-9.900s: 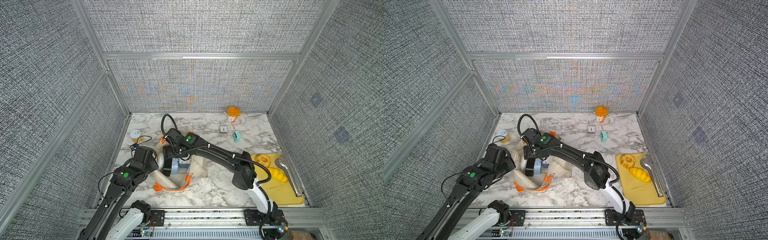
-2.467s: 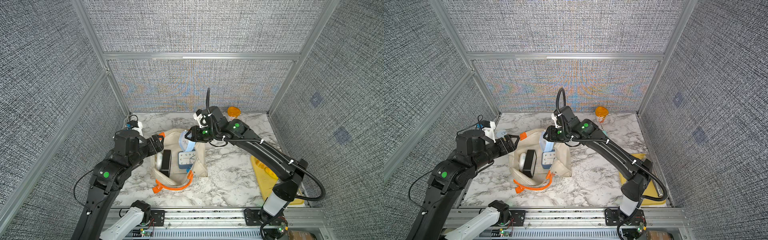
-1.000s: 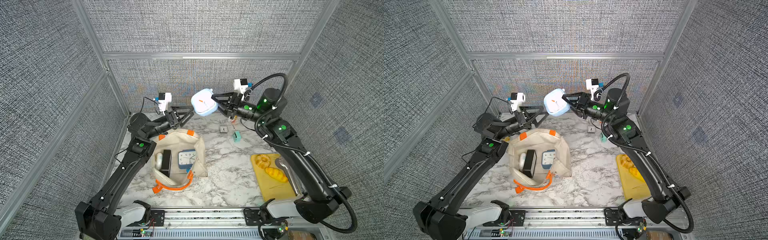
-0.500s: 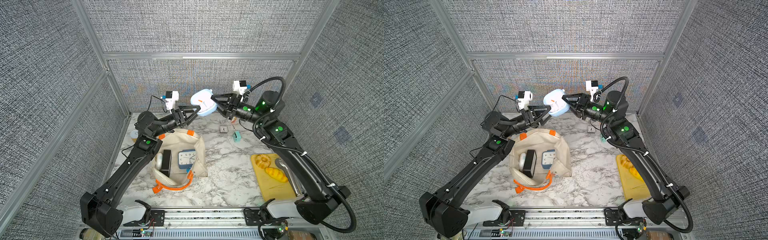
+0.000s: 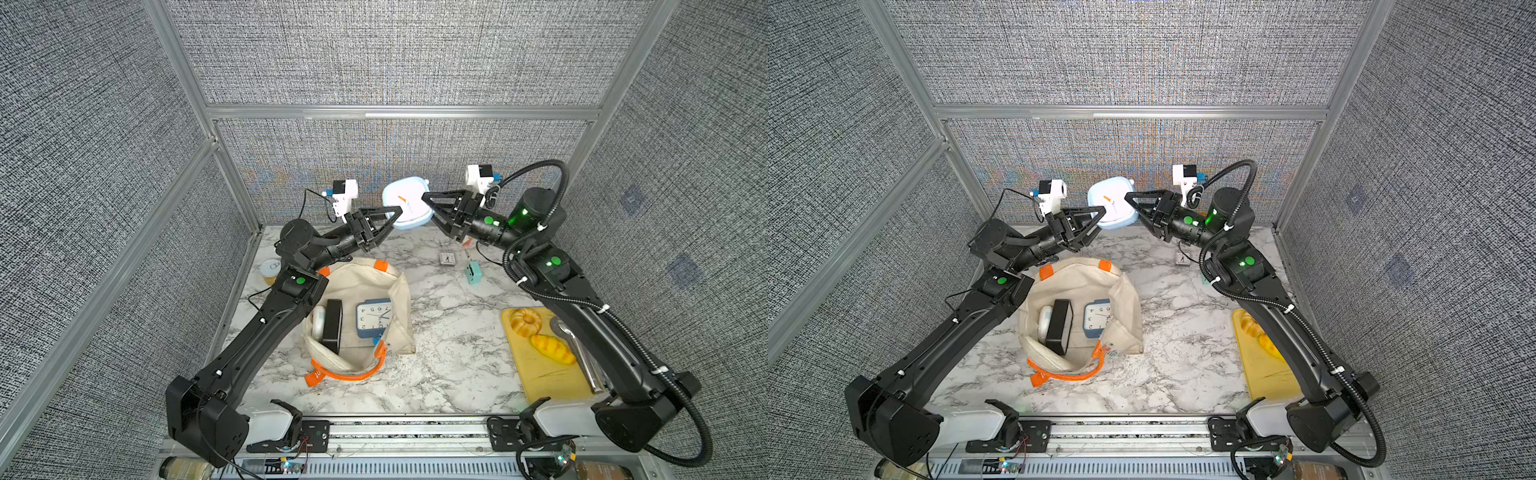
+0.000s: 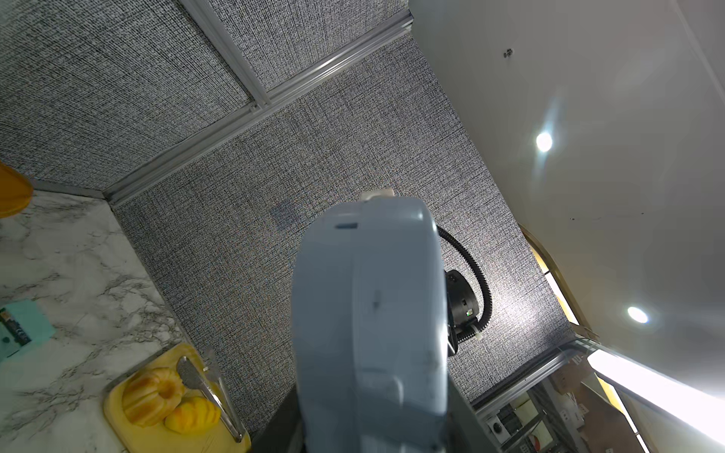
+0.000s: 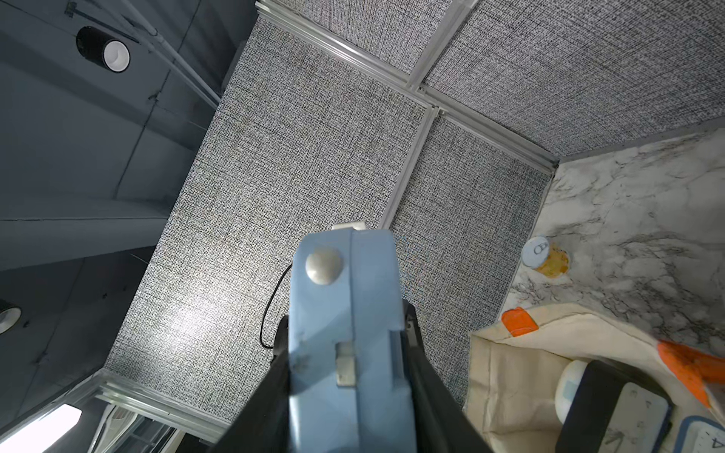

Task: Take the alarm clock out of the canvas bag
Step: Pick up the alarm from the canvas bag, then place the alarm at the center of the board.

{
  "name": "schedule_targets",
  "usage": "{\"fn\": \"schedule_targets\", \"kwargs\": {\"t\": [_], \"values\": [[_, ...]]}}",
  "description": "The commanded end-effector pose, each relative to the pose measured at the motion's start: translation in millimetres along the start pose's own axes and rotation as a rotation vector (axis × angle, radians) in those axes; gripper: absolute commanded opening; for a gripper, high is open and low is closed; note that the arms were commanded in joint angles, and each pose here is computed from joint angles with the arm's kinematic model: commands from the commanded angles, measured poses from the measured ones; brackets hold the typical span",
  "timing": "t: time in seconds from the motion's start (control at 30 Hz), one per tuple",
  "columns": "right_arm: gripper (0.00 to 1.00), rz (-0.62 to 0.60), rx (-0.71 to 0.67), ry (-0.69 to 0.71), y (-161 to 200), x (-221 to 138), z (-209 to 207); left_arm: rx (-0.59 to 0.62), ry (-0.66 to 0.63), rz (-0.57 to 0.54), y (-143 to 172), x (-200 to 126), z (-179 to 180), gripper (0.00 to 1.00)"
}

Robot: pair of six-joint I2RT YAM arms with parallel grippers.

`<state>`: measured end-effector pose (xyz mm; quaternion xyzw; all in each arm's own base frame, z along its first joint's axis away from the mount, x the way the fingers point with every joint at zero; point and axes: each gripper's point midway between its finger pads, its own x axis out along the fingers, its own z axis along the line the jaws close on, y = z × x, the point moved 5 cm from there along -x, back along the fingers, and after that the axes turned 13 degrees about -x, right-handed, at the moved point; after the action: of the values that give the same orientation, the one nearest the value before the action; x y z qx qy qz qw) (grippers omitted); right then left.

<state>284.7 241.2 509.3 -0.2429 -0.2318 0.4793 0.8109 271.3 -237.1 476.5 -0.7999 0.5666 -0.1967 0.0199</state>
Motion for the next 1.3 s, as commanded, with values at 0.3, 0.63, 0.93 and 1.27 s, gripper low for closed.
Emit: {"fn": "schedule_targets", "kwargs": {"t": [0.3, 0.63, 0.93, 1.27], "values": [[0.78, 0.008, -0.060, 0.194, -9.6, -30.9, -11.5, 0.246, -0.184, 0.072, -11.4, 12.4, 2.3, 0.35], [0.82, 0.105, -0.239, 0.657, 3.2, -105.4, -34.2, 0.767, -0.598, 0.019, -78.9, 15.7, 14.6, 0.23], [0.81, 0.212, -0.253, 0.862, 35.9, -140.5, -69.8, 1.086, -0.691, 0.110, -114.7, 40.1, 28.1, 0.19], [0.81, 0.061, -0.211, 1.128, 27.7, -199.6, -87.2, 1.221, -0.722, 0.389, -70.7, 84.7, 95.2, 0.19]]}}
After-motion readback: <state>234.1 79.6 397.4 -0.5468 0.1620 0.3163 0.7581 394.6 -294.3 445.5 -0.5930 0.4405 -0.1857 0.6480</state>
